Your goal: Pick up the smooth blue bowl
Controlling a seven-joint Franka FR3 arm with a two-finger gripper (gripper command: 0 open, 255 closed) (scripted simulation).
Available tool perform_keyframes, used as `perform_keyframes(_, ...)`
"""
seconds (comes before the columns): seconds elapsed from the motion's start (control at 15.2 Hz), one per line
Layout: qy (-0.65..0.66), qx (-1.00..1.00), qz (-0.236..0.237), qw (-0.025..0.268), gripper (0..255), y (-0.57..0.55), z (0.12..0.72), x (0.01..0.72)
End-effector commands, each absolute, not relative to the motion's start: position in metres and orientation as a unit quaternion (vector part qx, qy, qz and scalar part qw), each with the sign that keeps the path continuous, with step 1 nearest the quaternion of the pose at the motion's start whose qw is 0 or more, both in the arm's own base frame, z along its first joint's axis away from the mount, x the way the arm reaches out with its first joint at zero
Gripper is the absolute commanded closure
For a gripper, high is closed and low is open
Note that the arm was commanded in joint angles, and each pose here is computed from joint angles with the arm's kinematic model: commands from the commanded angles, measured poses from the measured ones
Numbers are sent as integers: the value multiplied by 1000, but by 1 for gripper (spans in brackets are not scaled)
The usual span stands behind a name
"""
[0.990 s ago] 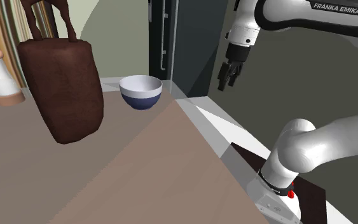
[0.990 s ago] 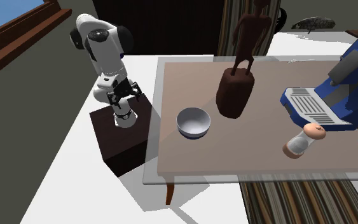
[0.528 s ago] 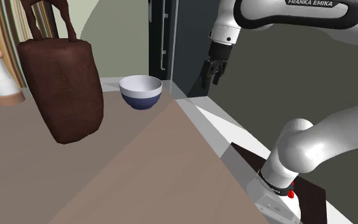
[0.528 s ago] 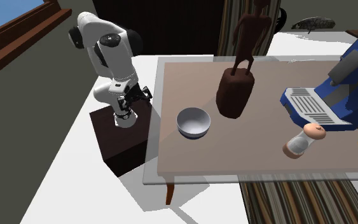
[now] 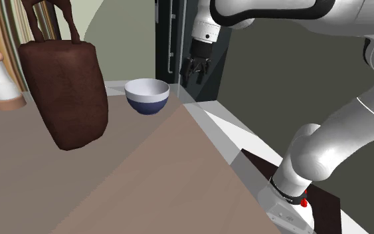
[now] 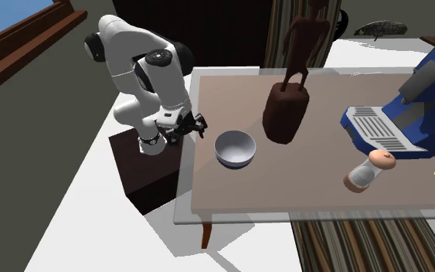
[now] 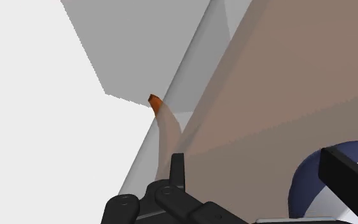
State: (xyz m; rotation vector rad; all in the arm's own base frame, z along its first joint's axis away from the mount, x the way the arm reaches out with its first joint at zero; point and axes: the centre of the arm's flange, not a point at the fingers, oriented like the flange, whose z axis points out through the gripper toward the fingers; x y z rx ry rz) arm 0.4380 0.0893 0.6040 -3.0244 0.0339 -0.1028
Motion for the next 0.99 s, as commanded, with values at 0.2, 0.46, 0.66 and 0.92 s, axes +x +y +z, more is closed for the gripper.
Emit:
perform_keyframes(0.2,7,-997,-42,69,0,124,605,491)
perform_keyframes(0.46,4,-996,-49,78,0,149,607,534)
perform_keyframes(0.66,4,-996,-49,78,0,150,597,536)
perform_keyframes(0.92,4,-996,-49,78,0,150,576,536)
